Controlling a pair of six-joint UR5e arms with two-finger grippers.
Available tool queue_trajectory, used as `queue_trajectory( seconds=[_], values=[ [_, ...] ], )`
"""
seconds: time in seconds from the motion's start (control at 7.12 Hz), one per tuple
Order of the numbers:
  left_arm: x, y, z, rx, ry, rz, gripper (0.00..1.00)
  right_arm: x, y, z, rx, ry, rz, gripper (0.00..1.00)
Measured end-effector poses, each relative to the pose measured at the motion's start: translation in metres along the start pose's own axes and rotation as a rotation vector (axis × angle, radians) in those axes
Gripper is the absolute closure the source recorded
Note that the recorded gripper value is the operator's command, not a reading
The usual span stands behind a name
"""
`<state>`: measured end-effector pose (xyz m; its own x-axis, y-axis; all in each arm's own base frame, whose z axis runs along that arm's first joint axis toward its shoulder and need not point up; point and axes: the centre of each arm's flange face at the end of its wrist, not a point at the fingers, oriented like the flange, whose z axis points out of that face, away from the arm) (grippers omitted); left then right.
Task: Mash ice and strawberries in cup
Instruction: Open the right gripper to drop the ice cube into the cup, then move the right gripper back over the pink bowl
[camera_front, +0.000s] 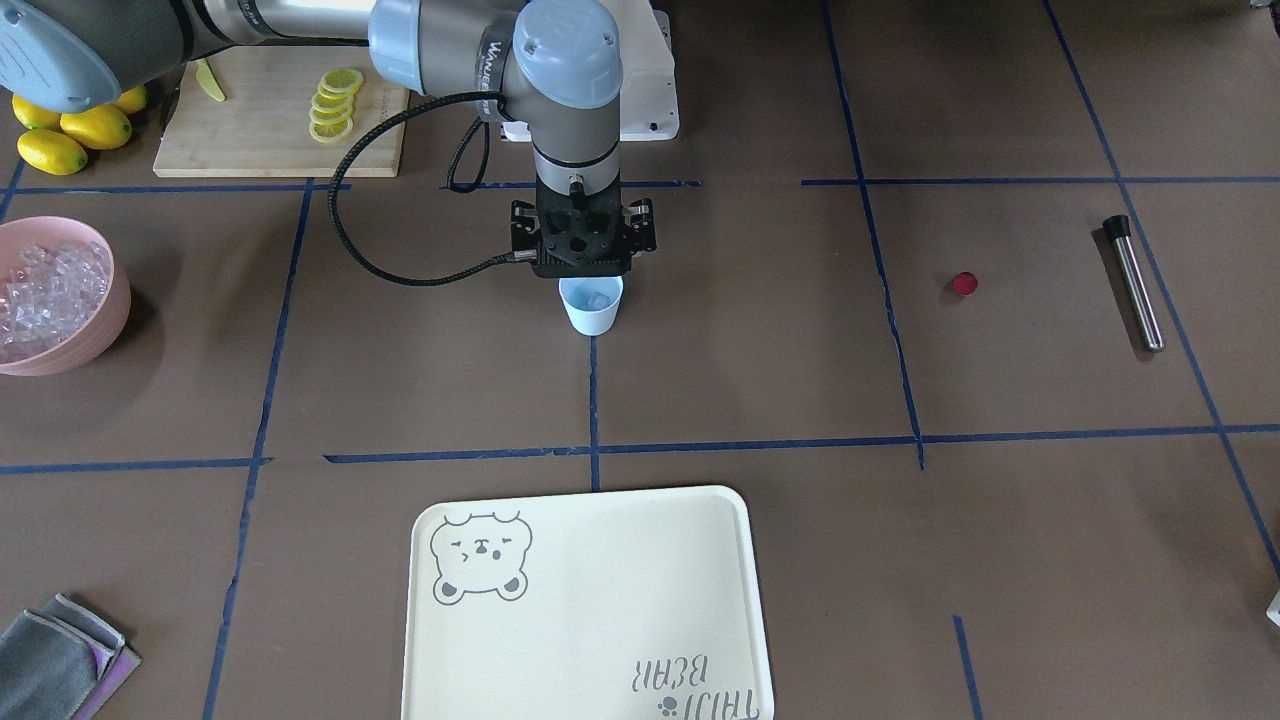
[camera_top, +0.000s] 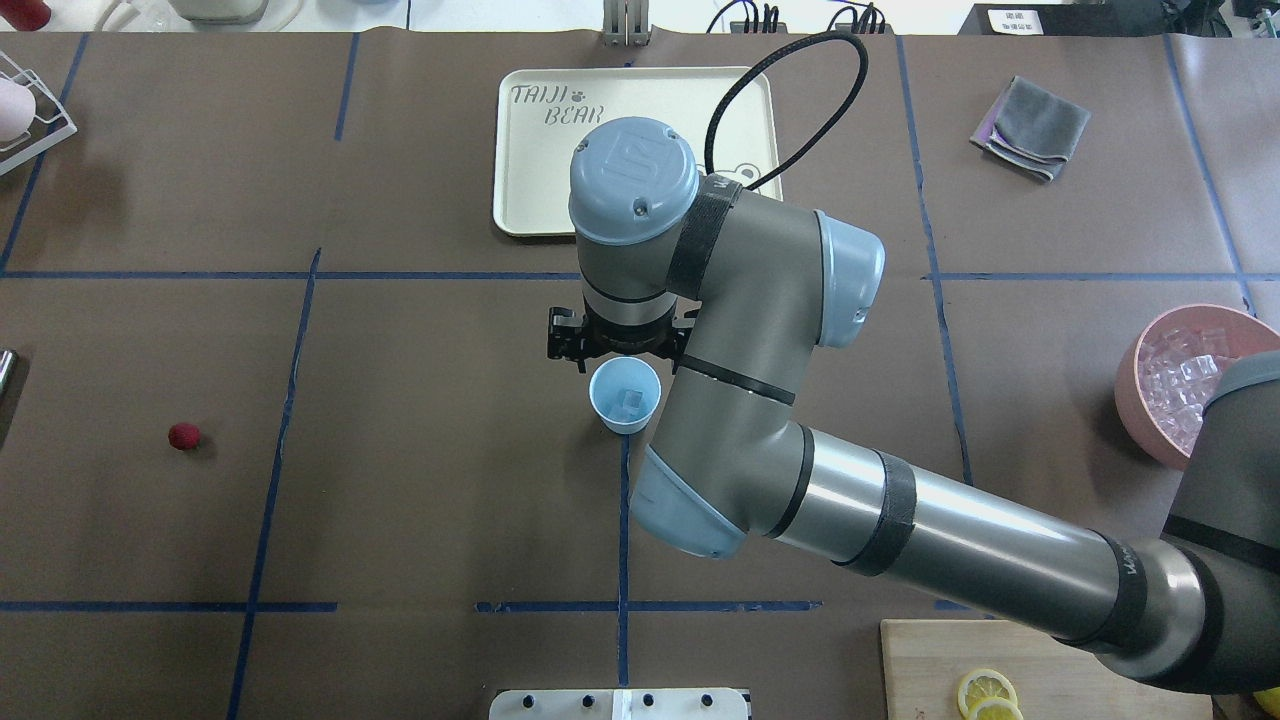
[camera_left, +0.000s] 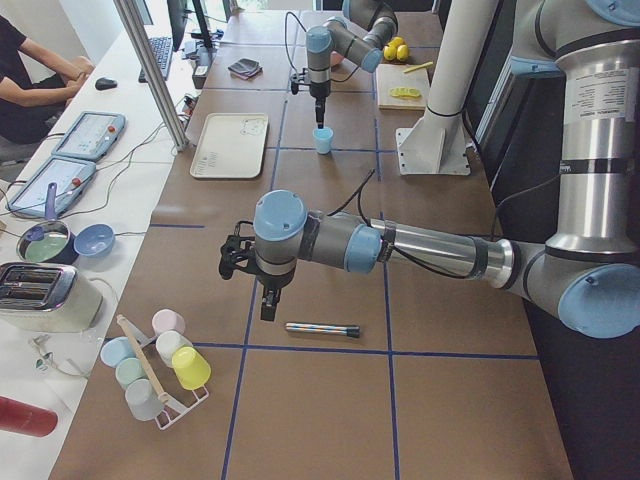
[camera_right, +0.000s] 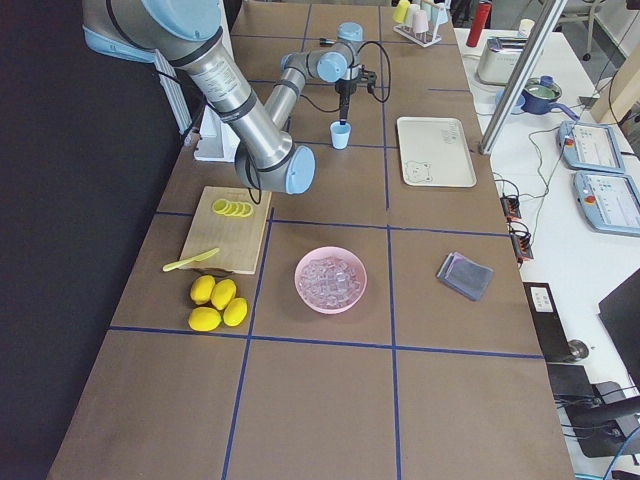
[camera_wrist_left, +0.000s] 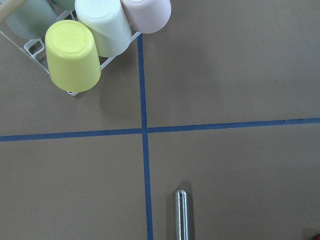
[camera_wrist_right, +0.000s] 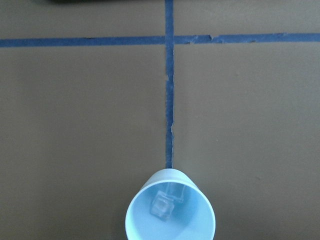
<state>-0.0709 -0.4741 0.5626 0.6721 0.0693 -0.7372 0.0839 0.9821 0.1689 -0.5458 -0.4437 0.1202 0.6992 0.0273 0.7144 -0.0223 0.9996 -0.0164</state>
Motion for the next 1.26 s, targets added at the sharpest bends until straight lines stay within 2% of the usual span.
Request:
queue_trajectory(
  seconds=[0.14,0.42,0.7,0.98,1.26],
  values=[
    [0.000,-0.001,0.000,0.001,0.000,0.000,0.00,0.021,-0.004,-0.019,0.023,-0.013,0.009,0.01],
    [0.000,0.000,0.000,0.000,0.000,-0.001,0.00,0.113,0.003,-0.058,0.077,-0.041,-0.001,0.01],
    [-0.001,0.001,0.001,-0.002,0.000,-0.003,0.00,0.220,0.024,-0.089,0.125,-0.026,-0.088,0.01],
    [-0.001,0.001,0.001,-0.003,0.000,-0.004,0.00,0.326,0.025,-0.111,0.125,0.016,-0.158,0.00],
    [-0.001,0.001,0.001,-0.002,0.000,-0.003,0.00,0.446,0.010,-0.121,0.106,0.023,-0.204,0.01]
  ],
)
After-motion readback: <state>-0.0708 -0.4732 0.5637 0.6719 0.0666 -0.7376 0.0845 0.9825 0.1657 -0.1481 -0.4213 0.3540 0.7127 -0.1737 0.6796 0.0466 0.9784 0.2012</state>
